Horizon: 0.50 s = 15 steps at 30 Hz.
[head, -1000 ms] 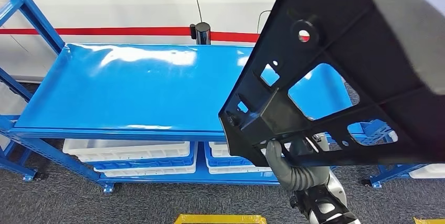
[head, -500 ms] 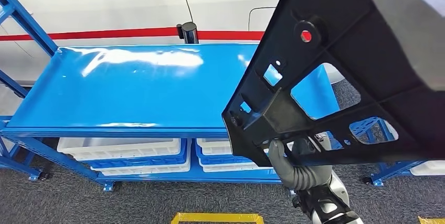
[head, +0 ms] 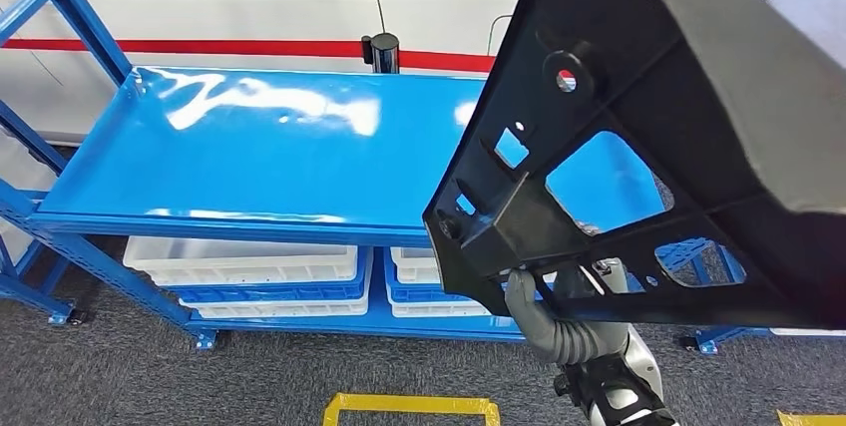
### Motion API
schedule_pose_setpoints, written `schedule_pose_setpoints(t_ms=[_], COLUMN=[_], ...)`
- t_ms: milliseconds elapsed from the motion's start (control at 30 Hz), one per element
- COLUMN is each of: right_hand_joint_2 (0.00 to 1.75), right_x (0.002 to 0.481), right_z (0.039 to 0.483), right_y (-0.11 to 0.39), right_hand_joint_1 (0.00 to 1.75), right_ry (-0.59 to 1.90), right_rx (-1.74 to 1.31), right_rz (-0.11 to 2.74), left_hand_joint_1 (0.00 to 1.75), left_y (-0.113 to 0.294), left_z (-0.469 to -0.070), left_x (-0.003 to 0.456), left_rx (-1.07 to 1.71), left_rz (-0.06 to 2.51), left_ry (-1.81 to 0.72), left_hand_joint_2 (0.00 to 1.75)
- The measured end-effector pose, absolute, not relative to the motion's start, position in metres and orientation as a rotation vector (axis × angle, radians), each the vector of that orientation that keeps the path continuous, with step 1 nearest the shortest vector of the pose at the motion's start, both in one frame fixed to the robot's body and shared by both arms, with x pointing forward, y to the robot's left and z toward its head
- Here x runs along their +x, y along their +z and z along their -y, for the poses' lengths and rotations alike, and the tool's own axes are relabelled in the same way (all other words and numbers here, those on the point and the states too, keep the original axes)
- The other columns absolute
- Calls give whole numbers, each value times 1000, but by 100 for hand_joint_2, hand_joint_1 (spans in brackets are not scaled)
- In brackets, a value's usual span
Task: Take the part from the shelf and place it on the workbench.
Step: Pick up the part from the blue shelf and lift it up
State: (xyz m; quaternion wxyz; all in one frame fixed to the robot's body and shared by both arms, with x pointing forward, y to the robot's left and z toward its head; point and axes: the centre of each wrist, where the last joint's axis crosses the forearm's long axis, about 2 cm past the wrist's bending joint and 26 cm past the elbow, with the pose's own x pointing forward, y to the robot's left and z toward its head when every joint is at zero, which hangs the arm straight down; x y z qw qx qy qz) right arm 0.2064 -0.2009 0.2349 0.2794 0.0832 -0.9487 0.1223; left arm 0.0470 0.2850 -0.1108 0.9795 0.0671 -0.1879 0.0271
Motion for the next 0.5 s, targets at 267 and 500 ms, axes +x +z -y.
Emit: schedule_pose_setpoints(t_ms=[267, 500], right_hand_joint_2=[175, 175], right_x=[208, 208], right_z=[201, 199], right_y=[236, 237], right_hand_joint_1=[175, 175], right_ry=[246, 231], right_rx=[133, 97], right_rz=[2540, 2551], left_hand_joint_1=[0, 0], left_y=[-111, -111], left_z=[-281, -278], left_x=[47, 46], left_rx=[127, 124], left_rz=[382, 391], left_ry=[43, 38], left_hand_joint_2=[175, 175])
